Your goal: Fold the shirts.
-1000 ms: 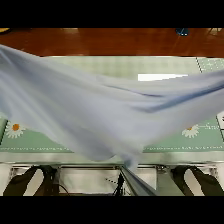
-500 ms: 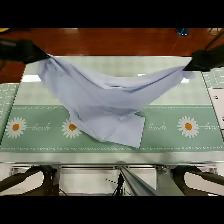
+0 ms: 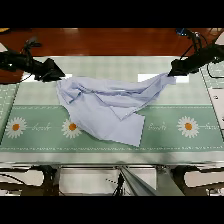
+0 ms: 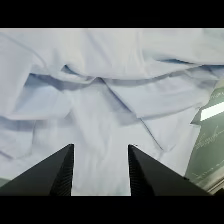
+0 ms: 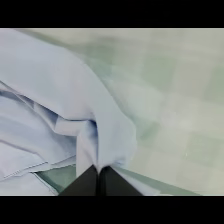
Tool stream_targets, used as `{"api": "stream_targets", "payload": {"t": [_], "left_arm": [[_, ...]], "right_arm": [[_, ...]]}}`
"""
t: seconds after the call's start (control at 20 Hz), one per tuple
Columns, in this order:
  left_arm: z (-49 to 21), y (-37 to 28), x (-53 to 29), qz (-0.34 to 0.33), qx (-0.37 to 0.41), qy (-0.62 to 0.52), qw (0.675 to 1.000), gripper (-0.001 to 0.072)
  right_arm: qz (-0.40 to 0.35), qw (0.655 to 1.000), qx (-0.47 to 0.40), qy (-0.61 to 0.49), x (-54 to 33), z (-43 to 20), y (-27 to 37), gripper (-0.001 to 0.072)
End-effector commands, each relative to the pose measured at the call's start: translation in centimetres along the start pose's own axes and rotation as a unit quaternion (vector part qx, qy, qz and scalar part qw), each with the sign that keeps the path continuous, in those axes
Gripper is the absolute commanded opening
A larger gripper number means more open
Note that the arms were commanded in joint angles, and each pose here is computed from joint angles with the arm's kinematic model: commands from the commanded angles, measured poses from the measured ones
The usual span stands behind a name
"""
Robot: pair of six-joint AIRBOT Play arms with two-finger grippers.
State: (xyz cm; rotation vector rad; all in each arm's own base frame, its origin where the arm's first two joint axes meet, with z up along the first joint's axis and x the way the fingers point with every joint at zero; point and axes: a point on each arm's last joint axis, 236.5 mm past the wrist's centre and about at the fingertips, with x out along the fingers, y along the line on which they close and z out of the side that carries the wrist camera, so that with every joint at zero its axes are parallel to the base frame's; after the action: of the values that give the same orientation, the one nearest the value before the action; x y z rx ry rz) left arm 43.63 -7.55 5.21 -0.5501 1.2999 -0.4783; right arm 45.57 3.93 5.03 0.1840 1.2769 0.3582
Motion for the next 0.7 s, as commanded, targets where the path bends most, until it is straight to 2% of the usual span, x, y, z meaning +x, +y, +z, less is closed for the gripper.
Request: {"api": "stream_targets", "payload": {"t": [0.0,0.1,0.2,0.3,0.35,0.4,0.65], "left_arm": [[-3.8,0.6,-3.0,-0.005,-0.038,0.053,0.998,0.0414],[-7.1,1.1,-3.1,0.018,-0.041,0.065,0.997,0.0415],[-10.7,1.7,-1.9,0.026,-0.062,0.049,0.997,0.0468],[-15.1,0.6,0.4,-0.009,-0.094,0.053,0.994,0.0474],[-17.5,-0.2,1.8,-0.028,-0.103,0.066,0.992,0.0562],[-19.7,-0.6,3.2,-0.036,-0.111,0.082,0.990,0.0604],[-26.5,-2.4,10.4,-0.042,-0.108,0.135,0.984,0.0604]], "right_arm": [[-0.002,1.000,0.010,0.012,-0.2,-0.7,-1.4,0.0019],[-0.007,0.999,0.021,0.033,-0.7,-2.0,-2.6,0.0019],[-0.010,0.998,0.040,0.036,-1.3,-2.4,-3.8,0.0019],[-0.015,0.998,0.054,0.025,-1.8,-2.2,-4.8,0.0019],[-0.017,0.998,0.059,0.019,-1.9,-2.1,-5.3,0.0019],[-0.018,0.998,0.062,0.015,-2.0,-2.0,-5.6,0.0019],[-0.017,0.998,0.065,0.012,-2.1,-1.9,-5.8,0.0019]]}}
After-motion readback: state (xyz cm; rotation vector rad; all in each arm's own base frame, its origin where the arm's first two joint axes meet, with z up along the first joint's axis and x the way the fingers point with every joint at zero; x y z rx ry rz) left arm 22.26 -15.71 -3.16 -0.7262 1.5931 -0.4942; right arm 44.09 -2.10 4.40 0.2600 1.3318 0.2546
